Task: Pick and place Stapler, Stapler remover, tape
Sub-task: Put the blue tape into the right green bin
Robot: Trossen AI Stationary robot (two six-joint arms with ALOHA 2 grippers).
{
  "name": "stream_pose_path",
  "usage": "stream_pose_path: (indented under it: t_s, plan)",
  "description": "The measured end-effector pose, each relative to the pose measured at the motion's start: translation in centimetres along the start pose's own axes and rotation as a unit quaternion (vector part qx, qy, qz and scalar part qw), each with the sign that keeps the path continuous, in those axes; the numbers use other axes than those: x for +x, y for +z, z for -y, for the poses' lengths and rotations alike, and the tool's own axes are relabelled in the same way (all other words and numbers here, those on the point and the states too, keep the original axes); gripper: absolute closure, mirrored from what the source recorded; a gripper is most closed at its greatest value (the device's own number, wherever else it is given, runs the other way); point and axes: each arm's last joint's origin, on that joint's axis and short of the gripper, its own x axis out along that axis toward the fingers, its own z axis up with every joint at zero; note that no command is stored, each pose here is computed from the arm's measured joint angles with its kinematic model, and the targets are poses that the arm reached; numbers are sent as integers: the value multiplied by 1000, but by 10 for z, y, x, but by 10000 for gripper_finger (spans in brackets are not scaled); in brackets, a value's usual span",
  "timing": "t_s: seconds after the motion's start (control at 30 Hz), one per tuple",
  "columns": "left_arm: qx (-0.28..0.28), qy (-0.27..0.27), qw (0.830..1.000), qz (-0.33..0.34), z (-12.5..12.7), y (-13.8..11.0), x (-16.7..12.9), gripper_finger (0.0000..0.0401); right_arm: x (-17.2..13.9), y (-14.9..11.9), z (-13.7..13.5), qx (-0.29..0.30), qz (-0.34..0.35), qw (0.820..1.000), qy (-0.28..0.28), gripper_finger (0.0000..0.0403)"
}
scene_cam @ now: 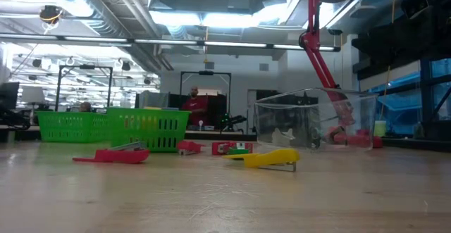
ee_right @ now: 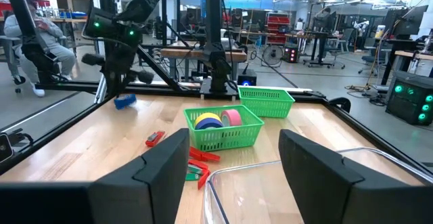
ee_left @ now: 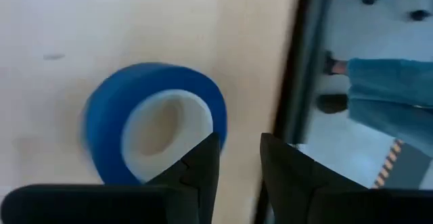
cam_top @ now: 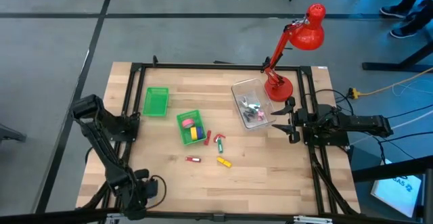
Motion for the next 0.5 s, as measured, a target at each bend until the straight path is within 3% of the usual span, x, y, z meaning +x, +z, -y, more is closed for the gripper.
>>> stream_pose_path:
  t_s: [0.23, 0.5]
  plan:
    - [30, 29, 998, 50, -1, 0, 17, 296, 0, 0, 0, 0, 1, 1000, 0, 171]
    - [65, 52, 995, 52, -8, 3, 9, 329, 0, 0, 0, 0, 0, 1000, 0, 171]
